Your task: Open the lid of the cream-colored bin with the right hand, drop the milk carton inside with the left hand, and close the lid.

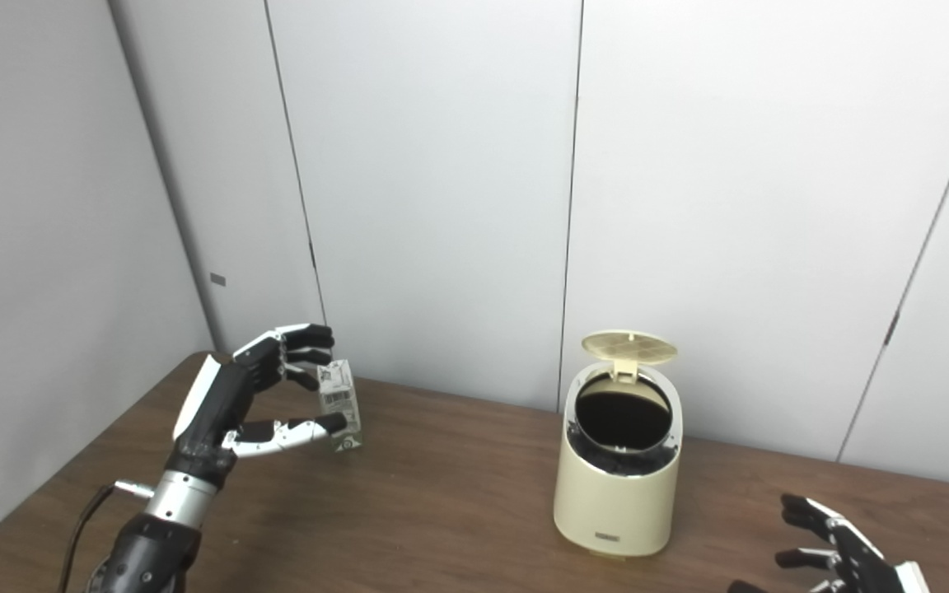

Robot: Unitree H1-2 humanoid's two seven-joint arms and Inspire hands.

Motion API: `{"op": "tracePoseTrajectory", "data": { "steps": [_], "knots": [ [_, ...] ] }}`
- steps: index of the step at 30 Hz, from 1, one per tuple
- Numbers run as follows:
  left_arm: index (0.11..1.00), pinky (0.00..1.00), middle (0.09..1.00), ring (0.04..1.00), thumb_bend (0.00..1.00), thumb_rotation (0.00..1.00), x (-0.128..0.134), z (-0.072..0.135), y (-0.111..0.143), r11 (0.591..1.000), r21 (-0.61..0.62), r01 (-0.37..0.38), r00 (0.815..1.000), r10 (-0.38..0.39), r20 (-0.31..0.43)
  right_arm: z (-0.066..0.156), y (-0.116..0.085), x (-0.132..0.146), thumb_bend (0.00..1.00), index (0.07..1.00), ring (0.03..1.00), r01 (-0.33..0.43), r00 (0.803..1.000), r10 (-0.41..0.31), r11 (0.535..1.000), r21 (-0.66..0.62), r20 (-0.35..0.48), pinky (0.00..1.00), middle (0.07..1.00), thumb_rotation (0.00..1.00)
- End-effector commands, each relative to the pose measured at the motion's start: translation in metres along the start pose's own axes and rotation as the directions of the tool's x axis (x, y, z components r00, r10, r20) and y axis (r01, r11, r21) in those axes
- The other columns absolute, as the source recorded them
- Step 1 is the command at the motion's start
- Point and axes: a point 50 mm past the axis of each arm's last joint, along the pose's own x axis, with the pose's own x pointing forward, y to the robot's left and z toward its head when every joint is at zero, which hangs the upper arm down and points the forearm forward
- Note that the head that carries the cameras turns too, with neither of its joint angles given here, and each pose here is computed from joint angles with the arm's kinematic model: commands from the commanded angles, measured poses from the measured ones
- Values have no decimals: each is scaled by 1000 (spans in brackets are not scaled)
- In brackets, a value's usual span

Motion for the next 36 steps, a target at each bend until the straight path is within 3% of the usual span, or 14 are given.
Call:
{"op": "tracePoseTrajectory", "data": {
  "steps": [1,6,11,16,21,31,36],
  "knots": [
    [768,566,754,704,794,39,20,9,18,998,40,-47,997,45,61,21,-11,11,963,780,627,26,994,-24,1000,-13,110,285,798,399],
    [795,639,783,762,817,102,27,-4,28,993,70,-91,995,88,48,21,-13,11,958,781,624,21,993,-18,1000,-21,117,286,795,406],
    [797,586,761,697,826,45,35,-14,31,991,74,-113,994,111,23,22,-14,10,973,777,608,16,994,-13,999,-30,109,269,792,425],
    [808,722,780,754,812,38,44,-29,37,989,103,-109,994,109,0,20,-17,10,987,771,600,12,994,-9,1000,-29,108,265,786,436],
    [820,778,802,800,831,83,53,-44,40,988,125,-92,995,95,-20,21,-18,10,976,769,600,16,995,-12,999,-38,99,273,787,419],
    [822,766,824,825,854,101,55,-70,36,992,83,-91,990,99,-103,21,-21,7,993,746,566,20,996,-18,999,-29,87,269,763,422],
    [777,745,775,784,862,126,50,-88,32,994,55,-90,984,97,-150,17,-26,3,1000,740,540,24,996,-19,998,-53,84,260,742,466]
  ]
}}
